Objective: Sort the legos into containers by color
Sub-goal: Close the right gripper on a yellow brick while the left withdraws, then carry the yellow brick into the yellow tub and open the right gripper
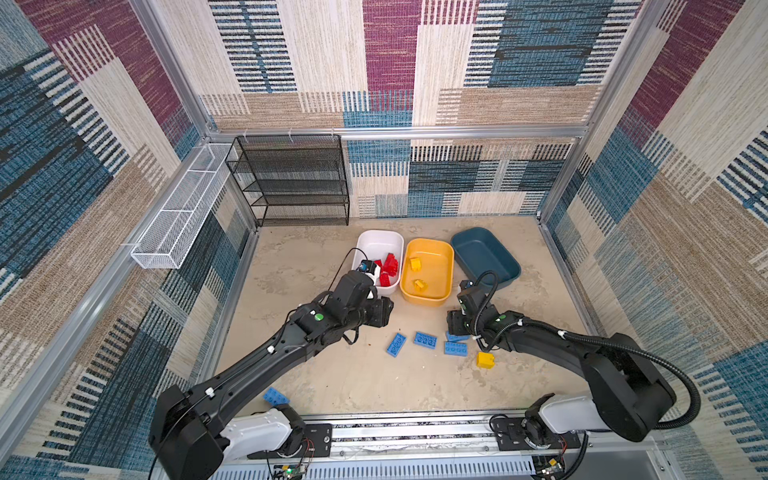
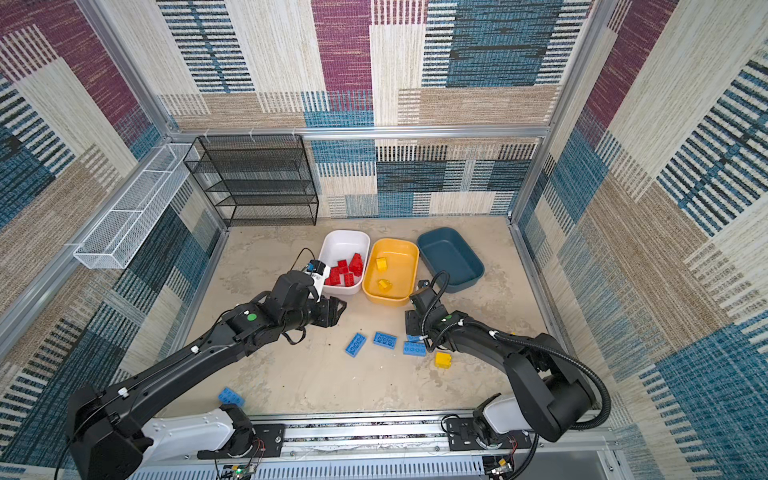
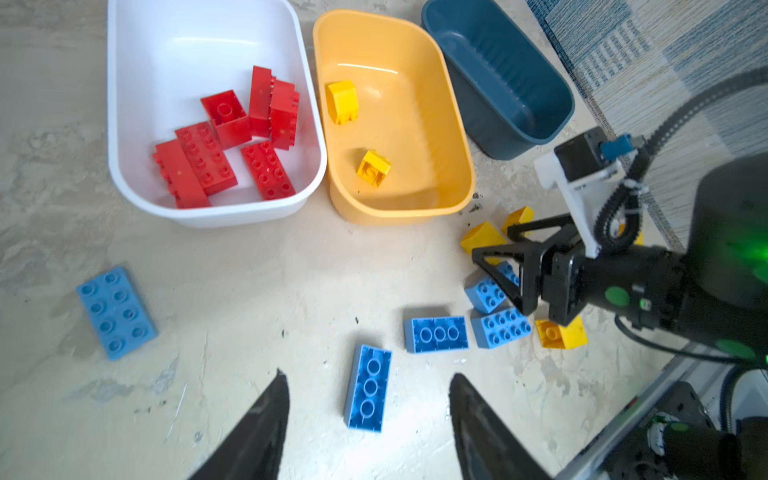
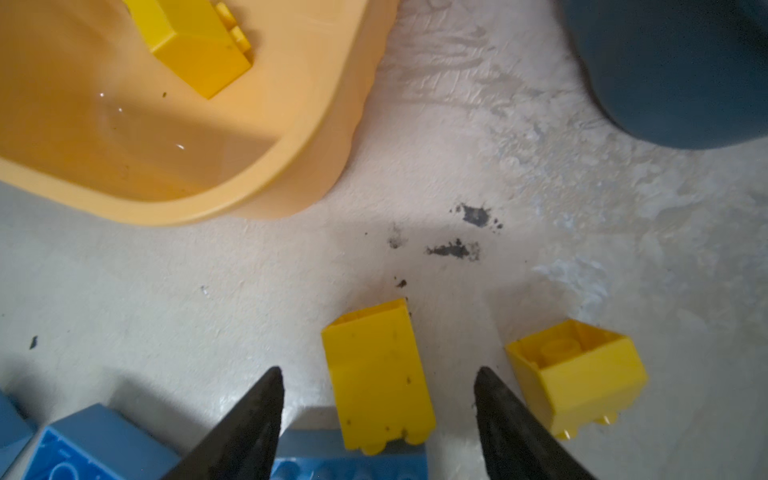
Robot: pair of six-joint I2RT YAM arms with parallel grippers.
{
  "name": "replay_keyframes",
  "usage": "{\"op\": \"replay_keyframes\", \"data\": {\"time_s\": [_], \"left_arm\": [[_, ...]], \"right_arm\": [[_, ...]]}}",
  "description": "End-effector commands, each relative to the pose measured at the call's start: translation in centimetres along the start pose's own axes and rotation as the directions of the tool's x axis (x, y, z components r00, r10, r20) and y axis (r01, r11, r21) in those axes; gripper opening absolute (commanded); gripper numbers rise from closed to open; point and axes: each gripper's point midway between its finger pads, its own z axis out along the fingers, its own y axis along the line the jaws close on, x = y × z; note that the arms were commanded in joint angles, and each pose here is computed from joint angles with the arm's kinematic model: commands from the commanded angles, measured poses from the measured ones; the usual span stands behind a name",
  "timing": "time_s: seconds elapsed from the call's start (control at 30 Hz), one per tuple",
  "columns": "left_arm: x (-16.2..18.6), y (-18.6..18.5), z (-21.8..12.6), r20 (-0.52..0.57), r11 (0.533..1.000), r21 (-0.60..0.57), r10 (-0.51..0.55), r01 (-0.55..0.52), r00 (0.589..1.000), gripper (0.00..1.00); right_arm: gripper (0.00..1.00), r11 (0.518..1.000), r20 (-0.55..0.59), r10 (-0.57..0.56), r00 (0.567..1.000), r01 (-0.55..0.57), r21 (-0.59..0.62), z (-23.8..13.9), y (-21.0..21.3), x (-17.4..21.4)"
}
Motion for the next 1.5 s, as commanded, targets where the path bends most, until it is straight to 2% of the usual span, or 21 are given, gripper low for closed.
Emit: {"op": "replay_keyframes", "data": {"time_s": [0.0, 0.07, 0.2, 0.3, 0.4, 0.57, 0.7, 0.9, 1.03, 1.27, 1.47], "left_arm": [[1.1, 1.0, -1.0, 0.018, 0.999, -0.015, -0.034, 0.034, 0.999, 0.62], [1.8, 1.4, -1.6, 0.019, 0.999, -0.013, -0.035, 0.036, 0.999, 0.63], [2.5, 2.3, -2.6, 0.017, 0.999, -0.044, -0.022, 0.023, 1.0, 0.62], [2.6, 2.5, -3.0, 0.023, 0.999, -0.049, -0.019, 0.02, 1.0, 0.62], [2.6, 2.4, -3.0, 0.022, 0.999, -0.044, -0.017, 0.018, 1.0, 0.63], [2.3, 2.4, -3.3, 0.024, 0.999, -0.05, -0.002, 0.004, 1.0, 0.62], [2.3, 2.2, -3.6, 0.024, 0.999, -0.041, 0.0, 0.001, 1.0, 0.62], [3.0, 2.7, -3.4, 0.014, 0.998, -0.054, 0.012, -0.011, 1.0, 0.62], [3.3, 2.8, -3.6, 0.008, 0.999, -0.052, 0.008, -0.008, 1.0, 0.62], [4.1, 2.5, -3.7, -0.029, 0.999, -0.027, 0.035, -0.036, 0.999, 0.63], [4.6, 1.1, -2.7, -0.087, 0.996, 0.021, 0.083, -0.082, 0.993, 0.62]], "right_arm": [[0.7, 1.0, 0.022, -0.013, 1.0, 0.014, -0.025, 0.6, 0.7, -1.0], [0.67, 0.999, 0.008, -0.02, 1.0, 0.02, -0.027, 1.0, 0.9, -0.8], [0.49, 0.999, -0.003, -0.023, 1.0, 0.022, -0.044, 1.3, 1.2, -0.6], [0.44, 0.999, -0.006, -0.025, 1.0, 0.024, -0.037, 1.2, 1.1, -0.6], [0.32, 0.999, 0.002, -0.019, 1.0, 0.02, -0.036, 0.8, 1.0, -0.7], [0.24, 0.999, 0.018, -0.023, 1.0, 0.024, -0.031, -0.7, 0.9, -1.5], [0.24, 0.997, 0.065, -0.032, 0.997, 0.036, -0.074, -3.4, 2.2, -3.4], [0.27, 0.983, 0.173, -0.045, 0.984, 0.074, -0.168, -6.5, 5.3, -9.2], [0.28, 0.984, 0.21, -0.067, 0.975, 0.1, -0.151, -5.2, 6.3, -12.5], [0.27, 0.985, 0.197, -0.051, 0.979, 0.081, -0.15, -0.9, 6.7, -16.1], [0.44, 0.98, 0.202, -0.033, 0.979, 0.071, -0.184, -0.3, 7.3, -17.9]]}}
